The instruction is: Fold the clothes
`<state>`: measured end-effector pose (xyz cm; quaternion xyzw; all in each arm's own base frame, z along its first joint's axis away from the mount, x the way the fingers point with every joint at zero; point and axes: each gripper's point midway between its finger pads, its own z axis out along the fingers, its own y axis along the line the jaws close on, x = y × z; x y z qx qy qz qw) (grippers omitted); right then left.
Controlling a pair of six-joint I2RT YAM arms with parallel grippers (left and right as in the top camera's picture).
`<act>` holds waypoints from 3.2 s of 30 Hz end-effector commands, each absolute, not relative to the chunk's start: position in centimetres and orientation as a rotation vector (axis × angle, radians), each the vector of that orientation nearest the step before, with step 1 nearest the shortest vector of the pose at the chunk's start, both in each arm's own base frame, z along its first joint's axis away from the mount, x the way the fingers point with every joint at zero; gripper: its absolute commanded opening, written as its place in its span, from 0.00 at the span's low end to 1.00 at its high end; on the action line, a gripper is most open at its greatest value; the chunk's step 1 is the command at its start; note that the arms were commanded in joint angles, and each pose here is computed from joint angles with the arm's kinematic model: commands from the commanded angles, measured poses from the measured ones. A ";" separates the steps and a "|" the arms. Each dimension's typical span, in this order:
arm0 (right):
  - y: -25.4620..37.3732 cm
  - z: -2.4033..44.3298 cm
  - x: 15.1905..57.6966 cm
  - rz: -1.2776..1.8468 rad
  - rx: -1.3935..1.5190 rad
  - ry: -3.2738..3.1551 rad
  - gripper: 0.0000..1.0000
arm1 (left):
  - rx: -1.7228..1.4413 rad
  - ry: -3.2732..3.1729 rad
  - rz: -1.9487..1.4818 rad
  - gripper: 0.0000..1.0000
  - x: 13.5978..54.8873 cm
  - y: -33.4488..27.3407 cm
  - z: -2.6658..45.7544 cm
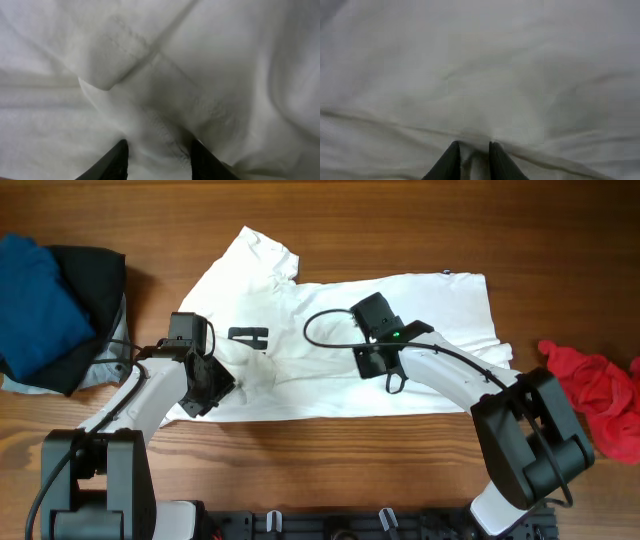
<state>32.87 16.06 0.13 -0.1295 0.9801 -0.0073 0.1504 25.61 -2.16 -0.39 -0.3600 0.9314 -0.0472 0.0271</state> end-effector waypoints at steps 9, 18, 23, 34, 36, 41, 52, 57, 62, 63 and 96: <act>9.0 6.3 35.6 -0.225 0.105 2.763 0.24 | -1.178 2.979 0.067 0.39 21.3 -0.7 -2.3; 8.1 5.5 27.6 -0.139 0.073 3.083 0.21 | -1.170 2.956 0.048 0.40 22.0 -0.7 -2.3; 9.5 2.4 26.3 0.009 0.066 3.115 0.21 | -1.172 2.963 0.054 0.40 21.8 -0.7 -2.3; 11.5 0.5 27.7 0.192 0.056 3.017 0.24 | -1.172 2.963 0.054 0.40 21.8 -0.7 -2.3; 11.8 0.7 28.5 0.208 0.052 2.984 0.24 | -1.172 2.963 0.054 0.40 21.8 -0.7 -2.3; 12.1 0.8 29.4 0.226 0.050 2.948 0.24 | -1.172 2.963 0.054 0.40 21.8 -0.7 -2.3; 12.3 0.9 33.6 0.196 0.052 2.783 0.23 | -1.172 2.961 0.046 0.41 21.9 -0.7 -2.3; 11.9 2.3 35.9 0.136 0.015 2.695 0.26 | -1.172 2.962 0.047 0.40 21.8 -0.7 -2.3; 9.2 8.2 37.0 0.117 0.219 2.608 0.28 | -1.143 2.965 0.041 0.39 21.9 -0.7 -1.9; 8.5 10.3 37.3 0.135 0.242 2.570 0.29 | -1.128 2.961 0.038 0.40 22.0 -0.7 -1.4; 7.3 13.4 30.3 0.243 0.049 2.738 1.00 | -0.213 2.595 -0.240 1.00 53.1 0.8 9.2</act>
